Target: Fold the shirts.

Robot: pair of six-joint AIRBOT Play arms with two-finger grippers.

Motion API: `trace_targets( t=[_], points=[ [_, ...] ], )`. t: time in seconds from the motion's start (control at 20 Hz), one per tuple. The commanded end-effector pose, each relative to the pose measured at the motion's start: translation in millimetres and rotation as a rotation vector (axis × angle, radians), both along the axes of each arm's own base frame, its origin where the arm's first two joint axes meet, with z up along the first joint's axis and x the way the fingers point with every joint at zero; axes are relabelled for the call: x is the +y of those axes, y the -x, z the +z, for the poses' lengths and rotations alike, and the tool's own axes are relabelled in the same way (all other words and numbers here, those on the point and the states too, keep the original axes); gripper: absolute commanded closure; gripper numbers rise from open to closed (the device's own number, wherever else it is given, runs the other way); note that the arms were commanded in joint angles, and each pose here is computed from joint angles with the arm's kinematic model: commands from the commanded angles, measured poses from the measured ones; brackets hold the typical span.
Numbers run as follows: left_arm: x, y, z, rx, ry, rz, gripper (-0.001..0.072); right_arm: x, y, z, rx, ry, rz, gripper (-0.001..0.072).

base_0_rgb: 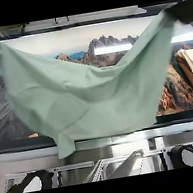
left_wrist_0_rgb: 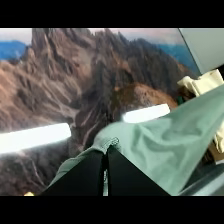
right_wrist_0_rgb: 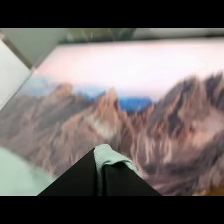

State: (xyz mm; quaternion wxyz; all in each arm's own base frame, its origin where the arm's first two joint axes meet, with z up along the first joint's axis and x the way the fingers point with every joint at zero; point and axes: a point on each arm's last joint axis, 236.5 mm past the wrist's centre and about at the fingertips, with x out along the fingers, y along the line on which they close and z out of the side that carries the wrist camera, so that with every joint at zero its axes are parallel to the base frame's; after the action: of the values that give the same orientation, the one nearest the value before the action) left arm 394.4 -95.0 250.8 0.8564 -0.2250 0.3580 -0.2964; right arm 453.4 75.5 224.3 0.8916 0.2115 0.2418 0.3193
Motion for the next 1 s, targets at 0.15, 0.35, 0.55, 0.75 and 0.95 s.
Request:
trace_targets(
  t=[0.15,0.35,0.55,0.75,0.95],
  points=[
    [-7.4,-72.6,-210.0,0.421,0.057,-0.166,0.0415,-4.6,-77.4,-194.6,0.392,-0.183,-0.082,0.0368],
    [43.3,-93.1,-191.0,0.439,0.082,-0.122,0.0415,-42.9,-73.7,-170.9,0.357,-0.217,-0.124,0.0138],
    [127.1,-55.9,-193.4,0.564,-0.157,0.017,0.0415,-48.9,-25.9,-127.3,0.358,-0.253,0.017,0.0632],
    [158.8,5.4,-233.8,0.701,-0.239,0.124,0.0414,-29.0,37.2,-156.1,0.527,-0.237,0.071,0.0698],
    [146.3,48.0,-290.0,0.793,-0.199,0.114,0.0415,-12.8,101.8,-197.1,0.625,-0.259,-0.039,0.0698]
  ],
)
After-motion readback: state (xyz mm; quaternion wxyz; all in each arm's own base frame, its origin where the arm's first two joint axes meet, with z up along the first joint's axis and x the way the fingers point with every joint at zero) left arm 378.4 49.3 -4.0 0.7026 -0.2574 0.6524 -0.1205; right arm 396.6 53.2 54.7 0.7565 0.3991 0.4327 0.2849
